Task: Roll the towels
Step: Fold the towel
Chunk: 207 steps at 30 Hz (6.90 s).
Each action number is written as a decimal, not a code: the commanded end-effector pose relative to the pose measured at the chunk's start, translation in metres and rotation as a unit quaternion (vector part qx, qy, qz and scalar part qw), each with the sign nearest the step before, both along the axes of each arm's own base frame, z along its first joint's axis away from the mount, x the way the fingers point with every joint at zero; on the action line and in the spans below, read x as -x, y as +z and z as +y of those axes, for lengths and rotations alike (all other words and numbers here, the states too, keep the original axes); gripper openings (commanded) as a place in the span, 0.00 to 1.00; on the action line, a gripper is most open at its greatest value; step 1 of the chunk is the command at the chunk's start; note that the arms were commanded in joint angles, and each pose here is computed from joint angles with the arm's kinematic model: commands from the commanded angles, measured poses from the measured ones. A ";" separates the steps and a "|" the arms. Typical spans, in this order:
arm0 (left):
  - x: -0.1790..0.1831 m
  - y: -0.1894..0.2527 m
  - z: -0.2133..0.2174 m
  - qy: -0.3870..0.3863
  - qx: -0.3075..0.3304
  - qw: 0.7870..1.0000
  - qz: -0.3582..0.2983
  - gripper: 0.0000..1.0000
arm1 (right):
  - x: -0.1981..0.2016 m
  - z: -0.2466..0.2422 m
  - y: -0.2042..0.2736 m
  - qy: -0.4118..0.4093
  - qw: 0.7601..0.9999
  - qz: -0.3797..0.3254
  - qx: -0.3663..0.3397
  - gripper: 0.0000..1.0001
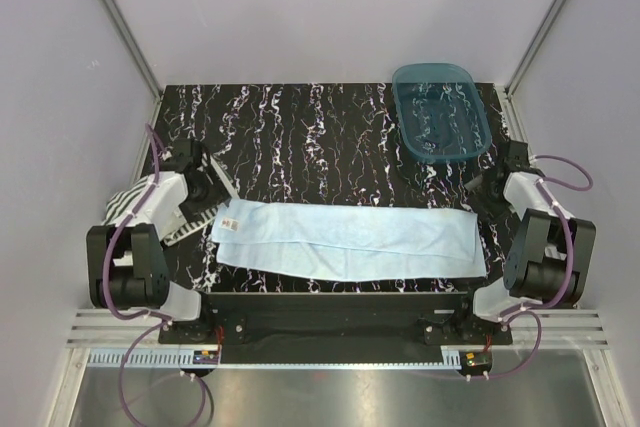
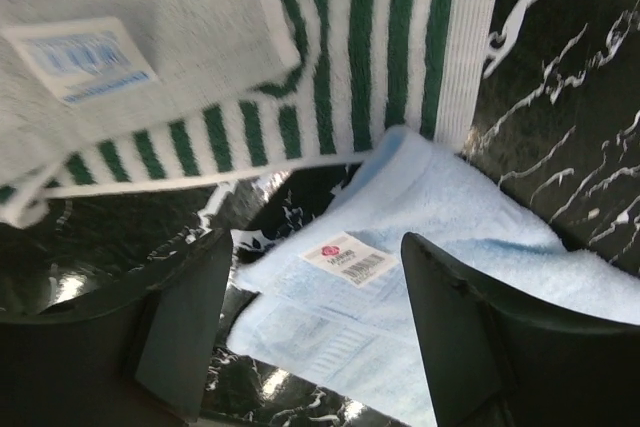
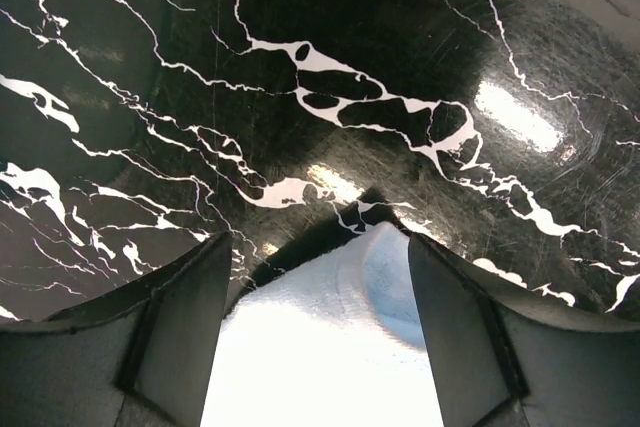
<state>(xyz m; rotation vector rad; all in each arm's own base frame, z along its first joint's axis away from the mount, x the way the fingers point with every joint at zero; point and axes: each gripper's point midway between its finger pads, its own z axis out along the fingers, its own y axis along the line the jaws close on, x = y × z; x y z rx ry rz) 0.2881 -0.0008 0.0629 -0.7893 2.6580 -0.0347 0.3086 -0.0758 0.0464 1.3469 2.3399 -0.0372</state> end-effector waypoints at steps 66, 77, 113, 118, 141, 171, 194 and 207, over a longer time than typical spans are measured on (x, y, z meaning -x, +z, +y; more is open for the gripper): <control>0.032 0.072 -0.042 -0.114 0.037 0.979 -0.164 0.73 | 0.082 0.081 -0.021 0.032 0.995 0.058 -0.077 0.19; 0.033 0.072 -0.040 -0.111 0.029 0.980 -0.164 0.73 | -0.004 0.069 -0.017 0.096 0.993 0.048 -0.049 0.40; 0.035 0.072 -0.041 -0.113 0.027 0.980 -0.164 0.74 | 0.012 0.005 -0.025 0.060 0.995 0.068 0.043 0.35; 0.034 0.073 -0.041 -0.113 0.026 0.979 -0.165 0.74 | 0.012 0.007 -0.030 0.061 0.995 0.071 0.037 0.35; 0.034 0.072 -0.038 -0.105 0.021 0.981 -0.163 0.74 | 0.009 0.011 0.006 0.081 0.995 0.035 0.037 0.00; 0.053 -0.008 -0.041 0.044 0.105 0.992 -0.056 0.73 | 0.015 0.055 -0.004 0.152 0.986 0.023 -0.068 0.14; 0.054 -0.033 -0.038 0.050 0.099 0.993 -0.047 0.73 | -0.003 0.056 0.013 0.158 0.985 -0.013 -0.066 0.41; 0.057 -0.036 -0.037 0.056 0.095 0.993 -0.045 0.73 | -0.005 0.067 0.007 0.166 0.982 -0.022 -0.087 0.03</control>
